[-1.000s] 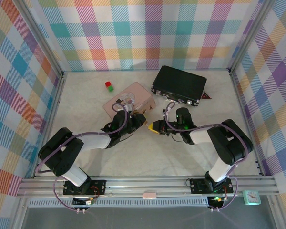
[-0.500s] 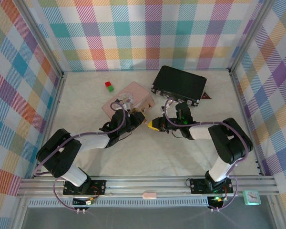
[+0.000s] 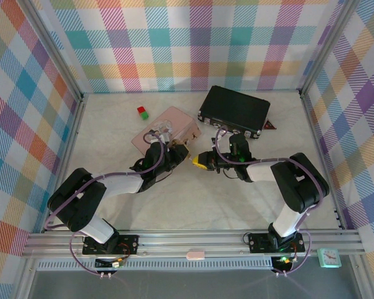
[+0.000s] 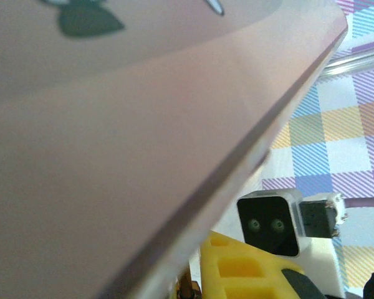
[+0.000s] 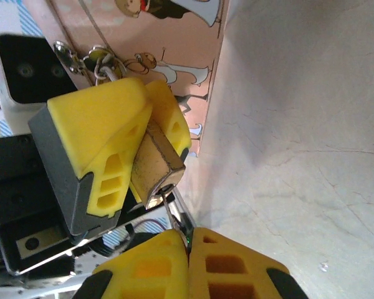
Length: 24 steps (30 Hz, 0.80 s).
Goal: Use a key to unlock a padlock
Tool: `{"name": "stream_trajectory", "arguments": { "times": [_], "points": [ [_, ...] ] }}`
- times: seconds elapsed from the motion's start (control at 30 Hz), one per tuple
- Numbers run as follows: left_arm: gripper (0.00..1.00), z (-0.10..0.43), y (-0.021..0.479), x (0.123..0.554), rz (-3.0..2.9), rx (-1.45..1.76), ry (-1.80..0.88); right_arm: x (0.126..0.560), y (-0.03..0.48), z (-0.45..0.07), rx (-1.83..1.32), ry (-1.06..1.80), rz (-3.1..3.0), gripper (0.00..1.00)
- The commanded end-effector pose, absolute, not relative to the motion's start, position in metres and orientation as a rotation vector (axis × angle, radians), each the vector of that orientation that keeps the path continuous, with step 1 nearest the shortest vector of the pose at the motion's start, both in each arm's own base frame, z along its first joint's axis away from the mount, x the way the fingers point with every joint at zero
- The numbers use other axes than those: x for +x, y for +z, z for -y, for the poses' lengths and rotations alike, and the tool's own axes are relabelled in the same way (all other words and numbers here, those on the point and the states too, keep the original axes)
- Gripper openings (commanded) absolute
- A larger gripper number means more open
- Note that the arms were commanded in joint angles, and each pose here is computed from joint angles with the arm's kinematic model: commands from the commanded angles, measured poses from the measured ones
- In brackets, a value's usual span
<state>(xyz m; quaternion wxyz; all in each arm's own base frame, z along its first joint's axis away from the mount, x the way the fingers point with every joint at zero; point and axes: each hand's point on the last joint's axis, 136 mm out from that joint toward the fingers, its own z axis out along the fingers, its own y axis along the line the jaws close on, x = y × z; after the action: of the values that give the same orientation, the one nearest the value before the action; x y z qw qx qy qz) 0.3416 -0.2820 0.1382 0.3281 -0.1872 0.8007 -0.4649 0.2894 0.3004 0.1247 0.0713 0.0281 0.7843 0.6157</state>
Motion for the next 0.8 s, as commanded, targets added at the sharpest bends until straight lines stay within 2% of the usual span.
{"name": "stream_trajectory", "arguments": {
  "times": [0.0,0.1,0.23,0.5,0.77],
  "points": [
    [0.0,0.317,0.18,0.325,-2.028,-0.355,-1.454,0.322,0.148,-0.298,0.267,1.861,-2.17,0.0],
    [0.0,0.322,0.181,0.327,-2.032,-0.367,-1.485,0.321,0.149,-0.302,0.228,1.9,-2.156,0.0],
    [0.0,0.325,0.183,0.327,-2.046,-0.378,-1.518,0.318,0.158,-0.311,0.02,1.927,-2.121,0.0],
    [0.0,0.315,0.187,0.321,-2.09,-0.377,-1.472,0.307,0.158,-0.312,-0.358,1.723,-2.122,0.0],
    [0.0,0.309,0.193,0.32,-2.087,-0.365,-1.428,0.314,0.163,-0.307,-0.374,1.596,-2.16,0.0]
  ]
}}
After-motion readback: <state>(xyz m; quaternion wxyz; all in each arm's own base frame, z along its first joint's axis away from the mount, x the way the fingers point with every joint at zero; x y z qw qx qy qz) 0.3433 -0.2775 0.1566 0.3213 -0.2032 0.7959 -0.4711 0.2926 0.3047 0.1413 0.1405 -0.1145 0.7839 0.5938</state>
